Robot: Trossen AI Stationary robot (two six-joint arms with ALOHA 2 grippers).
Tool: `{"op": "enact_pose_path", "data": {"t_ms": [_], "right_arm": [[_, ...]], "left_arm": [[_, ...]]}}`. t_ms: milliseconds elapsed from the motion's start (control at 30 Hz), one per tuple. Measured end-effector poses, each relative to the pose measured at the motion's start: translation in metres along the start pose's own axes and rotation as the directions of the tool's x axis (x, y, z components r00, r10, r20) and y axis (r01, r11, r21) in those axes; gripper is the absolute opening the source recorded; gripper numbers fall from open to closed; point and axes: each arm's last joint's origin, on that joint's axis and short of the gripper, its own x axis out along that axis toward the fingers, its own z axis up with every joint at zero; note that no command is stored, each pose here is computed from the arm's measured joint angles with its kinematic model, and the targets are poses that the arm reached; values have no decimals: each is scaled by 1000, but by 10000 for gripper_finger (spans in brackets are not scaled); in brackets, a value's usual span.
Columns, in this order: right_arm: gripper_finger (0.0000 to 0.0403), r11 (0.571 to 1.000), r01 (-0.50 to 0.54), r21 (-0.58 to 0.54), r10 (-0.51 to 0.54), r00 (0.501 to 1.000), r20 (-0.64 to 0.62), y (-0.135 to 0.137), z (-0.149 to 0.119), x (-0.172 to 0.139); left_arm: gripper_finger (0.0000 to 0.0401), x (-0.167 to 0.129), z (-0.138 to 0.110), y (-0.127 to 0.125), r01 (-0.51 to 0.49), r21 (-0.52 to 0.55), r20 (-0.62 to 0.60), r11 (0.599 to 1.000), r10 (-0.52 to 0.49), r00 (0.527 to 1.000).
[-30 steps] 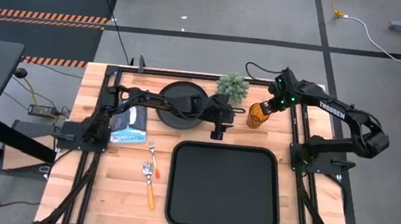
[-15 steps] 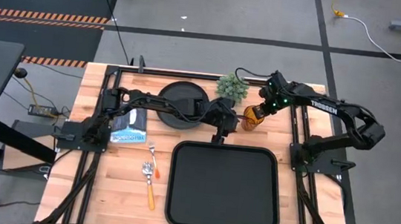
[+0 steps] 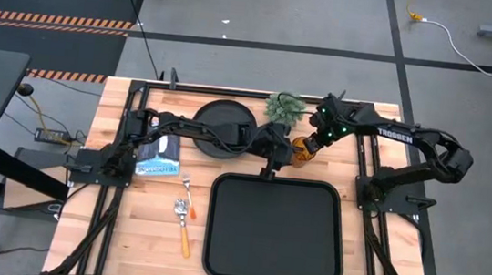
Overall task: Pick and place plate/cup/fork/spoon on tray
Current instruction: Put the brown cup on the black tray
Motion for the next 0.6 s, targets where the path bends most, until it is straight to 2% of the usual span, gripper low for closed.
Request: {"op": "enact_pose_path", "data": {"t_ms": [300,600], "right_arm": [[6,998,-44,-33,45,999,25,10,2,2],[7,997,-79,-27,80,996,27,11,3,2]], "left_arm": [[172,2,-5,-2,62,26,-8,998,-62,998],[147,4,-10,-3,78,93,-35,993,-75,997]]}}
